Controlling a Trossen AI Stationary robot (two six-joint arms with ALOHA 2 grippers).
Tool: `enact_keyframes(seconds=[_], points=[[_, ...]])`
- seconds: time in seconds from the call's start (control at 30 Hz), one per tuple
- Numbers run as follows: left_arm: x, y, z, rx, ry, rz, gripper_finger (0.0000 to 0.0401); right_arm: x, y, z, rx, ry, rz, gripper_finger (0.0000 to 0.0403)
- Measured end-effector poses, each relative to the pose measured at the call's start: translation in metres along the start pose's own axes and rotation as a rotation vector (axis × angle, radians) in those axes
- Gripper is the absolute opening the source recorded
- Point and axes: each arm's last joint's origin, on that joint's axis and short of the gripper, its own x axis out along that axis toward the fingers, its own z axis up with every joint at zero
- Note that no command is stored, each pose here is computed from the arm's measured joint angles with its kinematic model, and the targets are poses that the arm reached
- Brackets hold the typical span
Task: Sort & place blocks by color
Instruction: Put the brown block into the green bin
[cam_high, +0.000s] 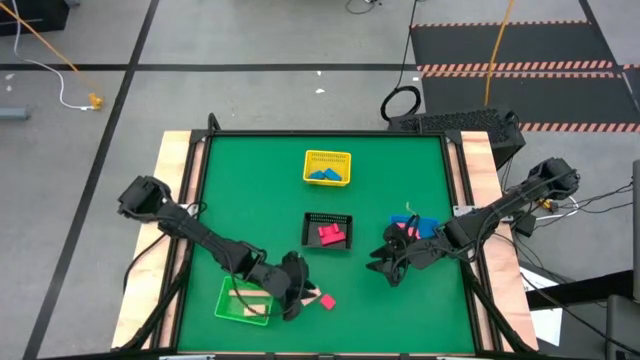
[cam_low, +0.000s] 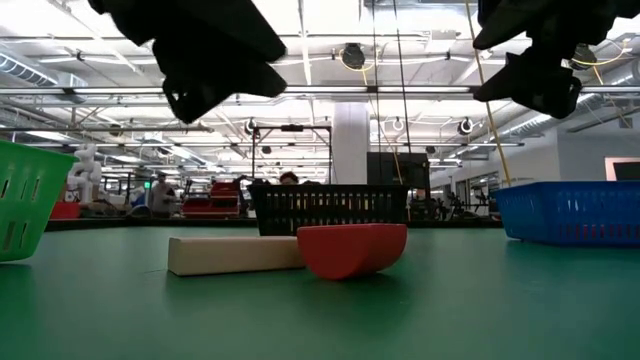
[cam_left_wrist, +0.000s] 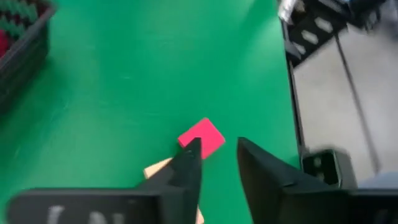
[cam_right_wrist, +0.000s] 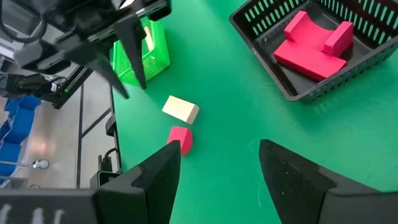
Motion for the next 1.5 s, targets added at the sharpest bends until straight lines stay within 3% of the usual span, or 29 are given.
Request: enact_keyframes(seconds=[0.23,0.4,0.53,0.97,1.27,1.37,1.5], points=[[-0.003,-0.012,-0.010,0.279,0.015,-0.031,0.0190,0.000,0.000,0.000,0.000,-0.001,0.000,0.0210],[0.008,-0.008,-0.020,0.296,0.027,0.039,0.0210,0.000,0.000,0.000,-0.003,0.000,-0.001,0.0210],[0.021,-0.002,-0.031,0.229,0.049,0.089,0.0211,0.000,0.000,0.000,-0.003,0.000,-0.001,0.0210],[0.046,0.011,-0.056,0.202,0.122,0.165,0.0212,0.000,0.000,0.000,-0.011,0.000,-0.001,0.0210],[0.050,0.018,-0.059,0.171,0.135,0.222,0.0210,0.000,0.000,0.000,-0.019,0.001,-0.003,0.0210],[0.051,0.021,-0.057,0.154,0.131,0.229,0.0188,0.000,-0.001,0.000,-0.021,0.004,-0.008,0.0210],[0.052,0.022,-0.054,0.132,0.127,0.214,0.0130,0.000,-0.001,0.000,-0.024,0.003,-0.008,0.0210]])
